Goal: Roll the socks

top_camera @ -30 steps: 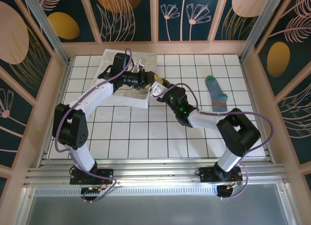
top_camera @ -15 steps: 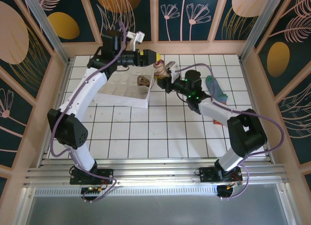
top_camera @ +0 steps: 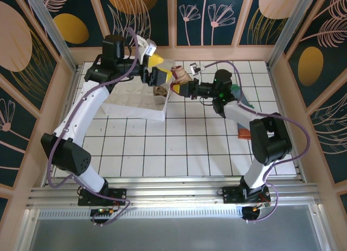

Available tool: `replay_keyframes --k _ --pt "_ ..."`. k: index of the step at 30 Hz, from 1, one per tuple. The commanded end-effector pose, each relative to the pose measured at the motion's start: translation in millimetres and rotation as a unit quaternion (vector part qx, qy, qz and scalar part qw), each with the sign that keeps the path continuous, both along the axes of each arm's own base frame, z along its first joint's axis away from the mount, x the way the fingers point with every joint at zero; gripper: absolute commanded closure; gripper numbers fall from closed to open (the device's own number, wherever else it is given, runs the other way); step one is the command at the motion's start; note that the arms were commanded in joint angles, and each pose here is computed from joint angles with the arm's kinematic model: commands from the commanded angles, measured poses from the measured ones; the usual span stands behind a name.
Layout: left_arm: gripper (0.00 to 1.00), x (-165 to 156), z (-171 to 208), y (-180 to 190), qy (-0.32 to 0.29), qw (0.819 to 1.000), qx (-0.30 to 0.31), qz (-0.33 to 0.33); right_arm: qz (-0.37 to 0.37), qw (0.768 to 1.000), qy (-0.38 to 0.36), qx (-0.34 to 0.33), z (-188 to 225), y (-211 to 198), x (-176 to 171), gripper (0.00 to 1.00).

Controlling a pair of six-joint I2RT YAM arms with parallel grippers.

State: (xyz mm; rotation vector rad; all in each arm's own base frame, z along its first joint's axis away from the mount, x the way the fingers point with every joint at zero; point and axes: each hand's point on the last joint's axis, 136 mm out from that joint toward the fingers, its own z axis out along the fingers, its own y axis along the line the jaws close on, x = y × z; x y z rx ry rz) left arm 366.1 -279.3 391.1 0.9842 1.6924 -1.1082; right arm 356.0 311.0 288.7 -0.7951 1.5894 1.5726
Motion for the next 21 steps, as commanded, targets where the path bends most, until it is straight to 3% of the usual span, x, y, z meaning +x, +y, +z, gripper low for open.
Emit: replay_keyframes --k 1,9,16,21 --pt "0.01 -13.7 -13.2 -6.5 -0.016 0.998 0.008 -0.053 0.062 0.998 -0.013 0.010 16.8 2.8 -15.2 1.00" --pt "0.01 -21.9 -36.4 -27.0 -0.028 0.995 0.061 -0.073 0.091 0.995 -0.027 -0.031 6.1 11.8 -28.8 1.00" --pt "0.01 -15.0 -62.1 -39.9 -0.002 0.994 0.082 -0.079 0.109 0.991 -0.032 -0.073 -3.0 17.9 -39.7 1.00" --pt "0.10 -13.0 -73.5 -41.3 0.013 0.993 0.089 -0.080 0.126 0.989 -0.034 -0.068 1.2 18.7 -49.4 1.00"
